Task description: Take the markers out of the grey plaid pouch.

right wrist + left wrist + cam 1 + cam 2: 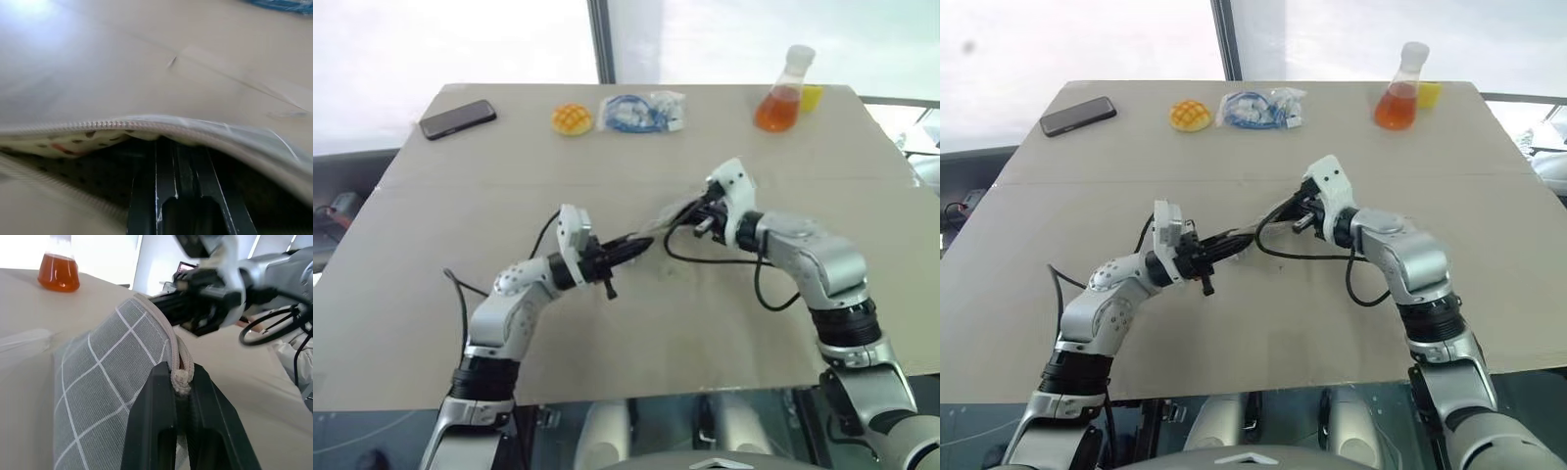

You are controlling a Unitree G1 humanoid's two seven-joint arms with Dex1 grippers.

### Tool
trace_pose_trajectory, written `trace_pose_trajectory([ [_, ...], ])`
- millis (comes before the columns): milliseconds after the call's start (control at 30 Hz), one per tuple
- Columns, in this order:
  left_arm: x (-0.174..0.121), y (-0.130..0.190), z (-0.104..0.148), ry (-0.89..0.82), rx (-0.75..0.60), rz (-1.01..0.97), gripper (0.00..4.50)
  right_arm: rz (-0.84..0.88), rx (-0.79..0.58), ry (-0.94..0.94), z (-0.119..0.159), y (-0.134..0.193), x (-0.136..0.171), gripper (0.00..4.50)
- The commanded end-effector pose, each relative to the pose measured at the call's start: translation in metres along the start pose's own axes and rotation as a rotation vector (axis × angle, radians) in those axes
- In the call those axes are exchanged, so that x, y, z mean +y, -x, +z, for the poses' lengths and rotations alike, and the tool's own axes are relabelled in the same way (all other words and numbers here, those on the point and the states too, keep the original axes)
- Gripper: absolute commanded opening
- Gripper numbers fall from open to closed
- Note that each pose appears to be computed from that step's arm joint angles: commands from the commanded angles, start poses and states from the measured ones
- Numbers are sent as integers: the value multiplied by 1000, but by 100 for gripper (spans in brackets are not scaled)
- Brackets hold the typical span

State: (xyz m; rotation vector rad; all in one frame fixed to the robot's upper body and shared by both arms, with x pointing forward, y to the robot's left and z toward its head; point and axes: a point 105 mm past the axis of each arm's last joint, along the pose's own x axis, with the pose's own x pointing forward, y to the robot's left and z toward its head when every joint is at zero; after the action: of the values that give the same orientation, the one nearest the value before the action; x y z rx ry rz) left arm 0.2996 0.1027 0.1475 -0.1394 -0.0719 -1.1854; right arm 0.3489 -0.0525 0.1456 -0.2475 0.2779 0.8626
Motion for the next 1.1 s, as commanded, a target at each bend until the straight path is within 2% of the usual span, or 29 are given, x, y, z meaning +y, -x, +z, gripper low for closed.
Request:
trace_pose_trajectory([
  [33, -11, -10, 34, 53, -117, -76, 0, 140, 92, 169, -10, 24, 22, 3],
  [100, -17, -11, 37, 180, -138, -120, 0, 216, 163, 235, -16, 49, 33, 3],
  [200, -13, -8, 28, 280, -120, -115, 0, 212, 224, 339, -13, 72, 37, 3],
  [333, 0, -4, 13, 348, -102, -49, 0, 177, 257, 530, -17, 66, 36, 3],
  [533, 0, 7, -12, 419, -37, -55, 0, 74, 217, 729, -15, 34, 25, 266],
  [633, -1, 8, -14, 416, -36, -60, 0, 48, 205, 776, -17, 18, 22, 266],
  [800, -8, 7, -15, 383, -24, -96, 0, -27, 230, 836, -41, -20, 10, 266],
  [933, -17, 6, -15, 354, -11, -135, 0, -100, 176, 790, -47, -39, 2, 266],
  [1033, -17, 6, -14, 326, -11, -123, 0, -121, 106, 704, -43, -42, 0, 177],
  [1100, -14, 6, -13, 308, -15, -99, 0, -140, 53, 676, -34, -39, -2, 101],
])
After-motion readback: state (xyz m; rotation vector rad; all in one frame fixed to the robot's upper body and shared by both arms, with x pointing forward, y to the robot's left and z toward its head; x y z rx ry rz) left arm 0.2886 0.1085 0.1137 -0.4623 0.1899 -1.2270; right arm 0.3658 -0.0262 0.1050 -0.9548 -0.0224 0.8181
